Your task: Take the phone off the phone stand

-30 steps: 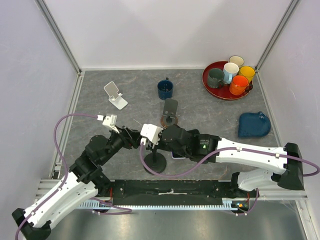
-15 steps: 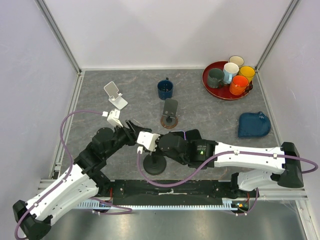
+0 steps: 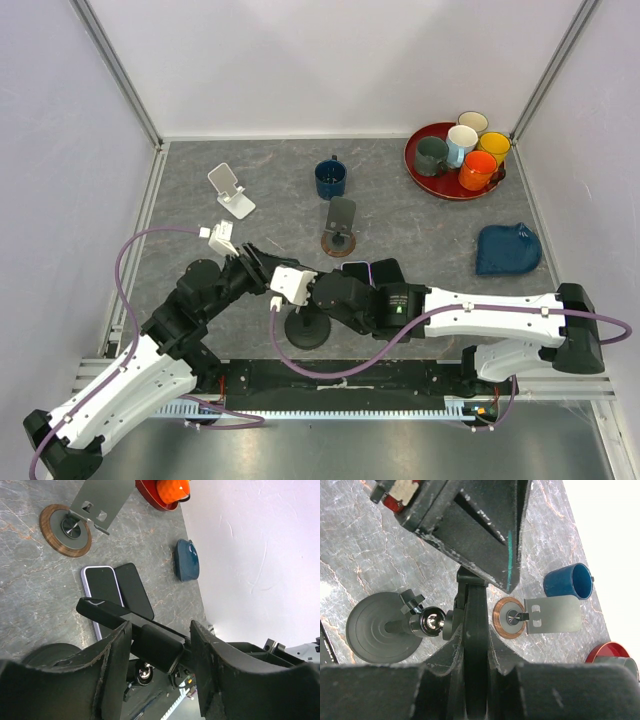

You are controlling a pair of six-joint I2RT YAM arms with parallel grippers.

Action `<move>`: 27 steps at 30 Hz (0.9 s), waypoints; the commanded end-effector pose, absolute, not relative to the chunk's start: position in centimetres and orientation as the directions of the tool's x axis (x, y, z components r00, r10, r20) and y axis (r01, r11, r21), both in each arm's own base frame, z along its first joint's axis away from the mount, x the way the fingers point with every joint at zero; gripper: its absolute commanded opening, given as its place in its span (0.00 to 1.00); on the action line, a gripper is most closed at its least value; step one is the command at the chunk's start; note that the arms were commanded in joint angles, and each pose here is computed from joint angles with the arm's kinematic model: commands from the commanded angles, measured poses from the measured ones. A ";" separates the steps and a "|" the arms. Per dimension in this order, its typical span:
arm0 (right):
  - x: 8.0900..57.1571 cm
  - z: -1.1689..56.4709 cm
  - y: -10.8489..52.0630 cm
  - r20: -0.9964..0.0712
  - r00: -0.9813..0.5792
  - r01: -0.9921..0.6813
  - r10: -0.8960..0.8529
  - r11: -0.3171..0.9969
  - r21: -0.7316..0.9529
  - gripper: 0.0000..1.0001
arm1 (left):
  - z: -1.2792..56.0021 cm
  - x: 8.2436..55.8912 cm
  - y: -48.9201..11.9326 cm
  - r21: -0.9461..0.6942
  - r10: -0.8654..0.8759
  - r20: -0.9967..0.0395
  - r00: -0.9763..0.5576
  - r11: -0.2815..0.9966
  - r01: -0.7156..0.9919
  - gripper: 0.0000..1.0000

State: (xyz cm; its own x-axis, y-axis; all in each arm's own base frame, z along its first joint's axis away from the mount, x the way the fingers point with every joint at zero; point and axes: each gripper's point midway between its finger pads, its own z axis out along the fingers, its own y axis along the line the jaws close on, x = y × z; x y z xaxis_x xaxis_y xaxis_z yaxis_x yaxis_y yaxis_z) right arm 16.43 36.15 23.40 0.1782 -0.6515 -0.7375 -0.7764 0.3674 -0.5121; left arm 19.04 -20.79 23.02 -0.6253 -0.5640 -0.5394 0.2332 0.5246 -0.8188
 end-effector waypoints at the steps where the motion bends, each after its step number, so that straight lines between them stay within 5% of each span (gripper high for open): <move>1: 16.7 25.9 37.6 -0.781 0.210 -0.739 -0.588 0.428 -0.521 0.00 | 22.5 18.1 -21.6 -0.856 -0.554 -0.467 -0.689 0.479 0.196 0.59; 13: 16.3 25.8 37.8 -0.712 0.253 -0.661 -0.655 0.421 -0.622 0.00 | 18.2 17.3 -18.2 -0.768 -0.557 -0.438 -0.706 0.640 -0.029 0.67; 27: 16.4 26.0 37.3 -0.700 0.248 -0.600 -0.670 0.461 -0.654 0.00 | 19.6 16.0 -19.6 -0.857 -0.618 -0.255 -0.743 0.500 -0.121 0.53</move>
